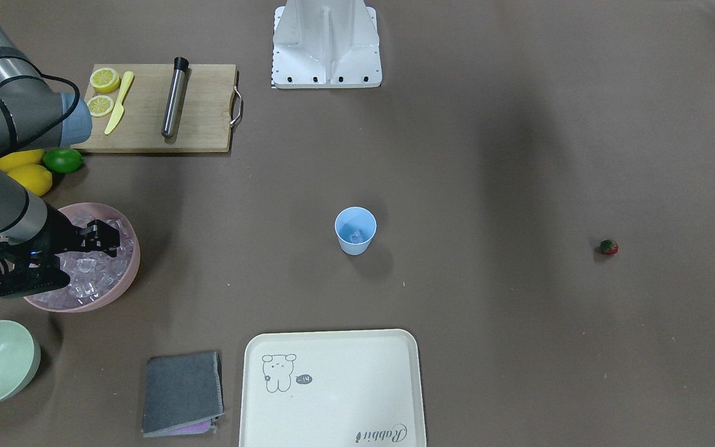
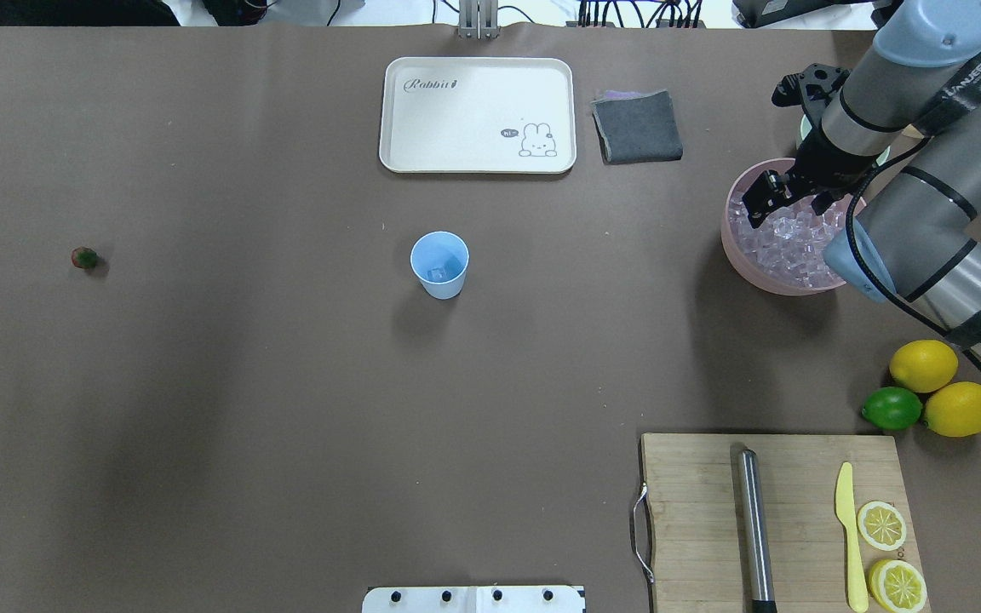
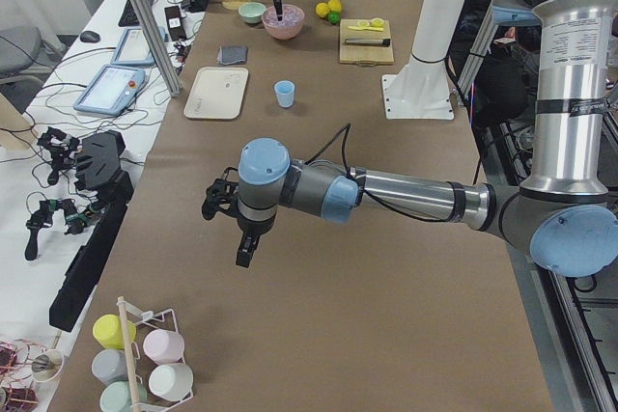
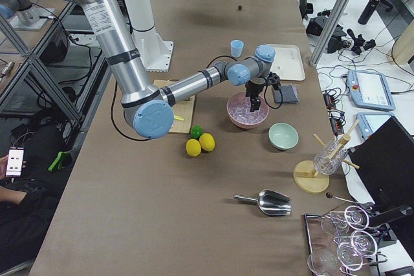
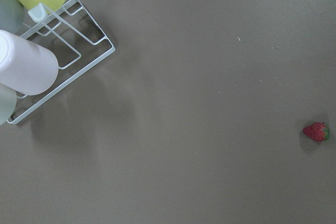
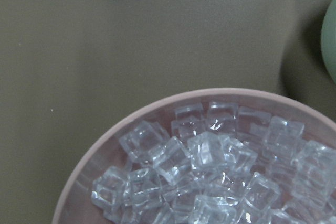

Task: Put ice and strawberries in cup
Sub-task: 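Lower the right gripper into the pink bowl and grasp another ice cube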

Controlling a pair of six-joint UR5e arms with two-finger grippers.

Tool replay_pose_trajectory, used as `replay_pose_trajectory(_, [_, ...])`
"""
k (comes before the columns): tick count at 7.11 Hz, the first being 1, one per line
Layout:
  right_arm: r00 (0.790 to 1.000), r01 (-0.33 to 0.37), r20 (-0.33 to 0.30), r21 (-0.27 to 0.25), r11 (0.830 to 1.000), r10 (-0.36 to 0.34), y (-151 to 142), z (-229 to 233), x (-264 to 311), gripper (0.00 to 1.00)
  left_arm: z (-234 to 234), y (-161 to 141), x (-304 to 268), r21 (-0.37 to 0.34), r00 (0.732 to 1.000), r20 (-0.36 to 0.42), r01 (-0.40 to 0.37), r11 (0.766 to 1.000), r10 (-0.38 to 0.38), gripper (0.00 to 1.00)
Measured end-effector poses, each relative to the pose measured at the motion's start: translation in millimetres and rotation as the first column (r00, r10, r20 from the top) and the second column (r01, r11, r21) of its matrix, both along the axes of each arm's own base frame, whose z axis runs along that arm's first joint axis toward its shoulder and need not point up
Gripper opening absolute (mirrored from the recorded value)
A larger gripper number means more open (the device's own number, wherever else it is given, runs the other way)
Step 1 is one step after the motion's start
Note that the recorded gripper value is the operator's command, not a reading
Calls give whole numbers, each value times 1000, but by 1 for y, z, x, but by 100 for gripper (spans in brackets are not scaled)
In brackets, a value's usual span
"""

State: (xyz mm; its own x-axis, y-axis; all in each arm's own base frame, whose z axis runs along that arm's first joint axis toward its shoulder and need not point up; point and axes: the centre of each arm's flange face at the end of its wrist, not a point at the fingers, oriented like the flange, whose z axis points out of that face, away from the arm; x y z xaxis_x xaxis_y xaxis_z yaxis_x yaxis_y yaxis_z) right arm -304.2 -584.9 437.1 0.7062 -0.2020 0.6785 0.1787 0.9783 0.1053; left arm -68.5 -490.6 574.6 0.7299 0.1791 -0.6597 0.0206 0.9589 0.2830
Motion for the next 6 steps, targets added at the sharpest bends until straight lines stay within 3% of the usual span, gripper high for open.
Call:
replay_pose_trajectory(2, [1000, 5, -19, -6, 1000, -6, 4, 9, -7, 98, 0, 0, 0, 1, 1000, 1, 0, 1000, 0, 98])
replay_pose_trajectory(5, [999, 5, -33, -16, 1000, -6, 3, 17, -9, 80, -1, 0, 0, 3, 1000, 0, 0, 1000, 0, 98])
replay_pose_trajectory(6, [999, 5, -34, -17, 1000, -6, 3, 18, -9, 79, -1, 0, 0, 3, 1000, 0, 0, 1000, 0, 98])
